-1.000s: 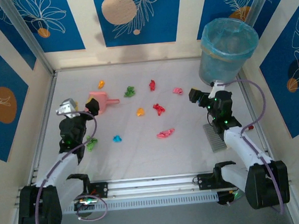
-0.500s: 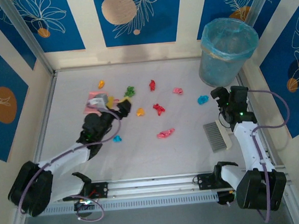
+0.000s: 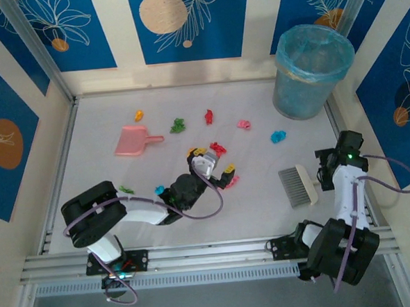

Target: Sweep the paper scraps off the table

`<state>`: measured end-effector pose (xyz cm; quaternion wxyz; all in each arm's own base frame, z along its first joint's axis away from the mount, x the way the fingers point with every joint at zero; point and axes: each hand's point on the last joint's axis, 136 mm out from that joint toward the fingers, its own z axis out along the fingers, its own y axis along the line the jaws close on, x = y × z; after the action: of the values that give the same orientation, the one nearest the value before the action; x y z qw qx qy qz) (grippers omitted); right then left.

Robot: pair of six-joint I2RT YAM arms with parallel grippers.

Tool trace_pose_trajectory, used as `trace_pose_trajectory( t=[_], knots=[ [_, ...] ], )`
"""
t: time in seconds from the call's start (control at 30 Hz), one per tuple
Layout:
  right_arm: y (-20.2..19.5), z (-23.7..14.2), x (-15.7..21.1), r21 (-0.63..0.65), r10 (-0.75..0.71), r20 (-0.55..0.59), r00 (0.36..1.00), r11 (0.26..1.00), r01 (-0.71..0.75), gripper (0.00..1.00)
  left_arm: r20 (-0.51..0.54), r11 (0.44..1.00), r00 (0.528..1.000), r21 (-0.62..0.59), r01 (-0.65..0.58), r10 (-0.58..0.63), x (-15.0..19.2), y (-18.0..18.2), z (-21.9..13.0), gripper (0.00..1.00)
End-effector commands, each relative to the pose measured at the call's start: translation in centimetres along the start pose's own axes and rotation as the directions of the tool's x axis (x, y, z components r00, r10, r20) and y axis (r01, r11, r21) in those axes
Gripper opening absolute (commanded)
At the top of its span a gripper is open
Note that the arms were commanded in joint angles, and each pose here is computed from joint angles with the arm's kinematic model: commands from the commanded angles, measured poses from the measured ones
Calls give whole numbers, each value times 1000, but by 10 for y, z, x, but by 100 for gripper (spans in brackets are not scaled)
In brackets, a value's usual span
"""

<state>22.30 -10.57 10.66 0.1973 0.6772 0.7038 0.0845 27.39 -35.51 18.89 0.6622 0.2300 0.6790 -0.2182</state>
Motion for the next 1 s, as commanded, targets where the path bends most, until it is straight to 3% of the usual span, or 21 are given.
trace_pose_trajectory(
  t=[0.0,0.47,0.83,0.97],
  knots=[
    [-16,11,6,51,44,-70,997,998,-40,85,72,999,997,-35,-6,8,-27,6,1,100],
    [-15,43,0,165,157,-94,983,976,-140,85,44,997,999,-71,-27,30,-20,11,3,100],
    [-10,69,-8,359,152,-93,984,927,-109,84,40,995,998,-85,-42,46,-19,14,2,100],
    [-13,74,-6,363,158,-109,981,925,-109,84,40,995,998,-86,-44,47,-19,14,2,100]
  ],
)
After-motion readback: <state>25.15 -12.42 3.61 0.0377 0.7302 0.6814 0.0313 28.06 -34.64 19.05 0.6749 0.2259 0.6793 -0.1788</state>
